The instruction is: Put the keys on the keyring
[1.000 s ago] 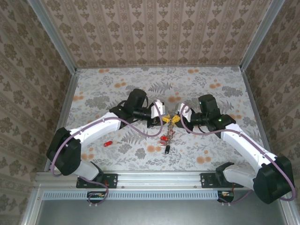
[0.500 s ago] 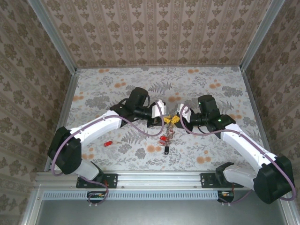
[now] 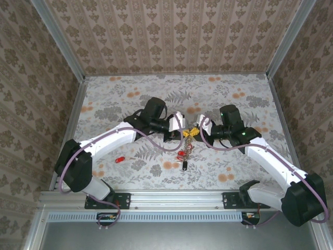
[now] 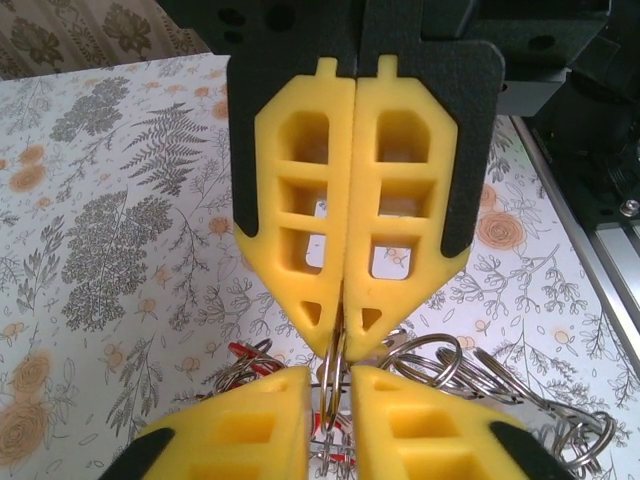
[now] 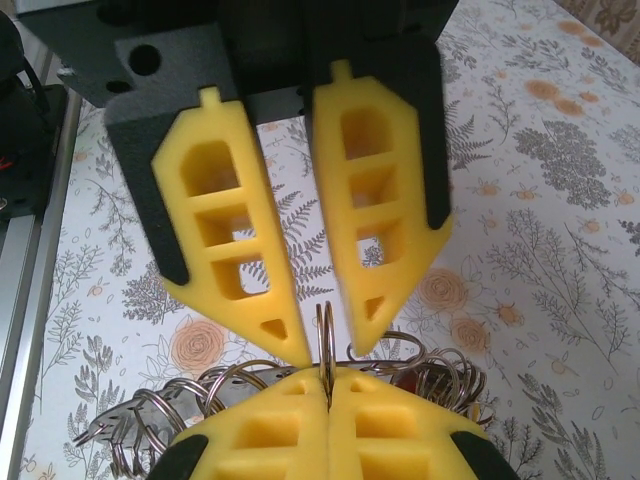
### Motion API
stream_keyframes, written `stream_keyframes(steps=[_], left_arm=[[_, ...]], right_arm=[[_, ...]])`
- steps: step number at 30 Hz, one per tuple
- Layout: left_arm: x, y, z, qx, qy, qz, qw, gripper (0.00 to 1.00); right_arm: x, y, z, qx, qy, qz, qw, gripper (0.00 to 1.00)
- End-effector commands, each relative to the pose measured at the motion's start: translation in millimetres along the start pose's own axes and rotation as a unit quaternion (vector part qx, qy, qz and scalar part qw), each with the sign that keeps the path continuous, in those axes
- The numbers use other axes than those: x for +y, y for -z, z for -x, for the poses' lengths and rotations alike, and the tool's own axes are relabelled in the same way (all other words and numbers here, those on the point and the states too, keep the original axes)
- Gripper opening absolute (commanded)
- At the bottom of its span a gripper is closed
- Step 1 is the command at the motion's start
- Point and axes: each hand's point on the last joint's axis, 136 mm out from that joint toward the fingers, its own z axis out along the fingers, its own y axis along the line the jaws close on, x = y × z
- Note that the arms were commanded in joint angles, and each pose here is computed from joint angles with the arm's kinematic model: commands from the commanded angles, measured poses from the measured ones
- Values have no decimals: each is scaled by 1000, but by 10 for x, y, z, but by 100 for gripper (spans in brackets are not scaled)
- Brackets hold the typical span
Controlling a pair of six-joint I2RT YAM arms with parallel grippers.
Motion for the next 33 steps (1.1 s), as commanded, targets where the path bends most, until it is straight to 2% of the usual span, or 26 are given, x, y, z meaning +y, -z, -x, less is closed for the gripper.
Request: stream_keyframes(steps=[1,3,5,9,14,19,29,33], left_arm=[[1,-8,91,-7,-10,-10,1000,10],[-3,0,106,-10,-11,-10,1000,1],[-4,15,127,-15,-11,-9,1000,0],[3,64,193,-41,-6,-5,999,0],[-13,140,310,-87,2,-16,996,0],[-24,184,386,-113,0,-17,993,0],[-44,176,398,-121,1,-28,992,0],[-42,170,401,-123,1,-28,992,0]], right_arm=[[-8,77,283,-39,35,-5,999,0],[-13,74,261,-34,36,-8,999,0],[-25,66,212,-25,35,-12,999,1],[-131,43,60,1,7,-37,999,11],[-34,22,27,-18,-10,7,1000,17],[-53,-25,-25,-21,-18,13,1000,16],[-27,-29,102,-53,-19,30,998,13],[-52,-36,58,-44,-20,22,999,3]])
